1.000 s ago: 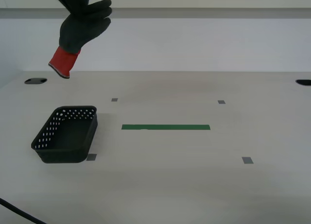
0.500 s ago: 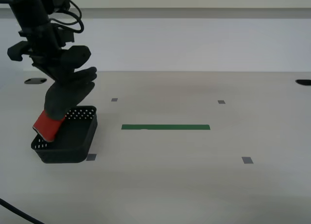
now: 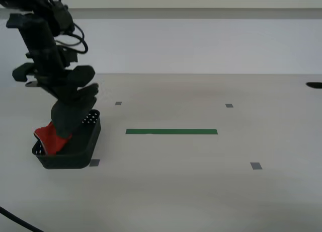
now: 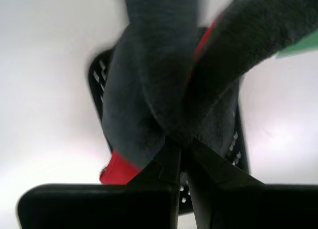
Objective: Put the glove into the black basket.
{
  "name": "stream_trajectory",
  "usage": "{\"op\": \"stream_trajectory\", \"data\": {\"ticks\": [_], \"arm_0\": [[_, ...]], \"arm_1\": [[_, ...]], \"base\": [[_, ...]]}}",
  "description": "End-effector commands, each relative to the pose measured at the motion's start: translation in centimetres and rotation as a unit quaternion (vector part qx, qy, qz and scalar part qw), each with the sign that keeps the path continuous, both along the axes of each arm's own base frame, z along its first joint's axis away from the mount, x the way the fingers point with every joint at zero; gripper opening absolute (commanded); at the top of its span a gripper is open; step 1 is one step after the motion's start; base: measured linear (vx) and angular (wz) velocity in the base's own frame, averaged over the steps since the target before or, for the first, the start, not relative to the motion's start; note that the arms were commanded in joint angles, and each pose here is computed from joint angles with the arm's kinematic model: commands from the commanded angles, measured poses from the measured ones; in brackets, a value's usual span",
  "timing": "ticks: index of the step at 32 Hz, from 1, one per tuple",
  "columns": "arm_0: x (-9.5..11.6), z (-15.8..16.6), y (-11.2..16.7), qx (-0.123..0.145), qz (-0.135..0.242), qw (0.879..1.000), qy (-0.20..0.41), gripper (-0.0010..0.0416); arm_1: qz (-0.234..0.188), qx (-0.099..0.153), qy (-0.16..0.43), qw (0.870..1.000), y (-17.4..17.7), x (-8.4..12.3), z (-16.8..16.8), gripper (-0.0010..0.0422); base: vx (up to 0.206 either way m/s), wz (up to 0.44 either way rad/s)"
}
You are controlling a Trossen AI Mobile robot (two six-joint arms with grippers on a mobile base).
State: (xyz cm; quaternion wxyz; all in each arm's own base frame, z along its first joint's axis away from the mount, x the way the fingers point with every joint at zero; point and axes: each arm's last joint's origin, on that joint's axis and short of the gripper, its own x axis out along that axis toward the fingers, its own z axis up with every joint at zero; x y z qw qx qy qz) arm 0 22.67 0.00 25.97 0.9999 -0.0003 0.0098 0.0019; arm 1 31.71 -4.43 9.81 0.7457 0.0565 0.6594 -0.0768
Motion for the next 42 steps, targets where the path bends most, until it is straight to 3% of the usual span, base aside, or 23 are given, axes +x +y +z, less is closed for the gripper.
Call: {"op": "stream_trajectory", "data": {"ticks": [1, 9, 11, 13, 14, 15, 16, 18, 22, 26, 28, 36, 42], "arm_0": [[0.01, 0.06, 0.00, 0.000, -0.001, 1.000, -0.002, 0.0001], [0.05, 0.02, 0.00, 0.000, -0.001, 1.000, -0.001, 0.0001], [0.04, 0.03, 0.00, 0.000, -0.001, 1.000, -0.002, 0.0001], [0.04, 0.03, 0.00, 0.000, -0.001, 1.000, -0.002, 0.0001], [0.04, 0.03, 0.00, 0.000, -0.001, 1.000, -0.002, 0.0001], [0.04, 0.03, 0.01, 0.000, 0.000, 1.000, -0.001, 0.0000], [0.04, 0.03, 0.01, 0.000, 0.000, 1.000, -0.002, 0.0001], [0.04, 0.03, 0.00, 0.000, -0.001, 1.000, -0.001, 0.0001], [0.04, 0.03, 0.00, 0.000, -0.001, 1.000, -0.002, 0.0001], [0.04, 0.03, 0.01, 0.000, 0.000, 1.000, -0.002, 0.0001], [0.04, 0.03, 0.00, 0.000, -0.001, 1.000, -0.002, 0.0001], [0.04, 0.03, 0.00, 0.000, -0.001, 1.000, -0.002, 0.0001], [0.04, 0.03, 0.01, 0.000, 0.000, 1.000, -0.002, 0.0001]], "arm_1": [[0.002, 0.000, 0.001, 1.000, 0.00, 0.18, -0.43, 0.0000], [0.005, 0.000, 0.003, 1.000, 0.03, 0.16, -0.53, 0.0005], [0.006, 0.001, 0.008, 1.000, 0.08, 0.08, -0.54, 0.0030], [0.010, 0.002, 0.017, 1.000, 0.11, -0.10, -0.56, 0.0096], [0.010, 0.002, 0.019, 1.000, 0.12, -0.13, -0.56, 0.0109], [0.010, 0.002, 0.021, 1.000, 0.15, -0.17, -0.56, 0.0168], [0.010, 0.002, 0.022, 1.000, 0.14, -0.19, -0.56, 0.0198], [0.010, 0.003, 0.024, 1.000, 0.14, -0.22, -0.57, 0.0229], [0.010, 0.003, 0.026, 1.000, 0.15, -0.26, -0.57, 0.0253], [0.011, 0.003, 0.027, 1.000, 0.15, -0.28, -0.57, 0.0220], [0.010, 0.003, 0.026, 1.000, 0.15, -0.25, -0.56, 0.0166], [0.010, 0.003, 0.024, 1.000, 0.14, -0.23, -0.56, 0.0028], [0.010, 0.002, 0.023, 1.000, 0.14, -0.20, -0.56, -0.0001]], "base": [[0.000, 0.000], [0.000, 0.000], [0.000, 0.000], [0.000, 0.000], [0.000, 0.000], [0.000, 0.000], [0.000, 0.000], [0.000, 0.000], [0.000, 0.000], [0.000, 0.000], [0.000, 0.000], [0.000, 0.000], [0.000, 0.000]]}}
